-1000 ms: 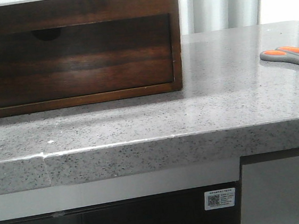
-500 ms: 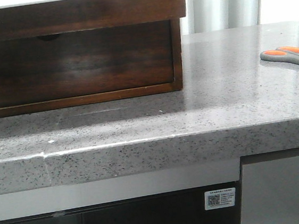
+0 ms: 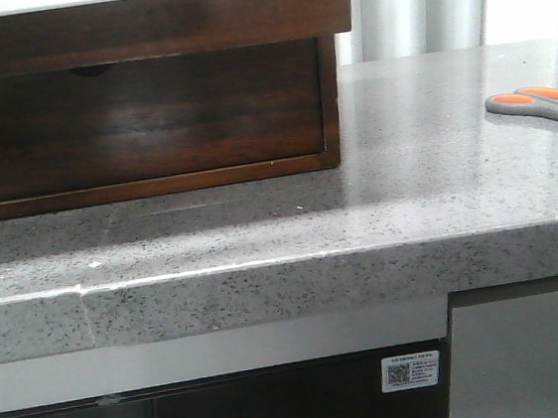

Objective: Put scissors in drawer with both arms
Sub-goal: 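Grip the drawer front with the left gripper and pull it open, then lower the right gripper over the grey-and-orange scissors and grasp them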

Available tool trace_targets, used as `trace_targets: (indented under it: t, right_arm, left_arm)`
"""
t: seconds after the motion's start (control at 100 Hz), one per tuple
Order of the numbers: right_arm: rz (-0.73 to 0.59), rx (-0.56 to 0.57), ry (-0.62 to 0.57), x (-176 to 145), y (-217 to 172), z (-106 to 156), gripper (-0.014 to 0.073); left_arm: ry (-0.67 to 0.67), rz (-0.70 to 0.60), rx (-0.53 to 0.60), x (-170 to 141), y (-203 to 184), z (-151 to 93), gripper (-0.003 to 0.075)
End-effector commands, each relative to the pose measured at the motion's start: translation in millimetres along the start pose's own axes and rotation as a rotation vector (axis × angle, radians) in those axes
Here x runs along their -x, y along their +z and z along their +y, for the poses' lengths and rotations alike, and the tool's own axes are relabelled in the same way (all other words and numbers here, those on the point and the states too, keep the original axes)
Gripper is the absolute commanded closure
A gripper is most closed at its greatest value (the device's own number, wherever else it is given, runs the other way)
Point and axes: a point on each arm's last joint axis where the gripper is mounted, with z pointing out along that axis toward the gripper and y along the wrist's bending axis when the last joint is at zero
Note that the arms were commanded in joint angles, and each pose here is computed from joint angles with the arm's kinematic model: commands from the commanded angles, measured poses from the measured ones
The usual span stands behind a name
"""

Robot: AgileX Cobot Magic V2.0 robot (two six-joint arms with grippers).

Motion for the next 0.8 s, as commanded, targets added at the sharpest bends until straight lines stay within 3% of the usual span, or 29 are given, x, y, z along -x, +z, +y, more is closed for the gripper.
trace_targets:
  t: [0.0, 0.12, 0.41, 0.57, 0.79]
  right_arm:
    - [-0.086, 0.003, -0.005, 17, 0, 1, 0.0661]
    - [-0.086, 0.003, -0.005, 17, 0, 1, 0.0661]
    - [-0.113, 0.004, -0.005, 28, -3, 1, 0.0641]
    - [-0.131, 0.004, -0.01, 46, -6, 1, 0.0537]
    - [0.009, -0.002, -0.024, 66, 13, 2, 0.0314]
  left_arm:
    - [-0.041, -0.072, 0.038, 8, 0, 9, 0.0501]
    - [-0.048, -0.104, 0.04, 11, 0, 9, 0.0493]
    - [-0.25, -0.187, 0.179, 22, -10, 23, 0.0494]
    - [-0.362, -0.202, 0.291, 29, -24, 33, 0.0495]
    - [-0.566, -0.227, 0.385, 37, -44, 40, 0.0495]
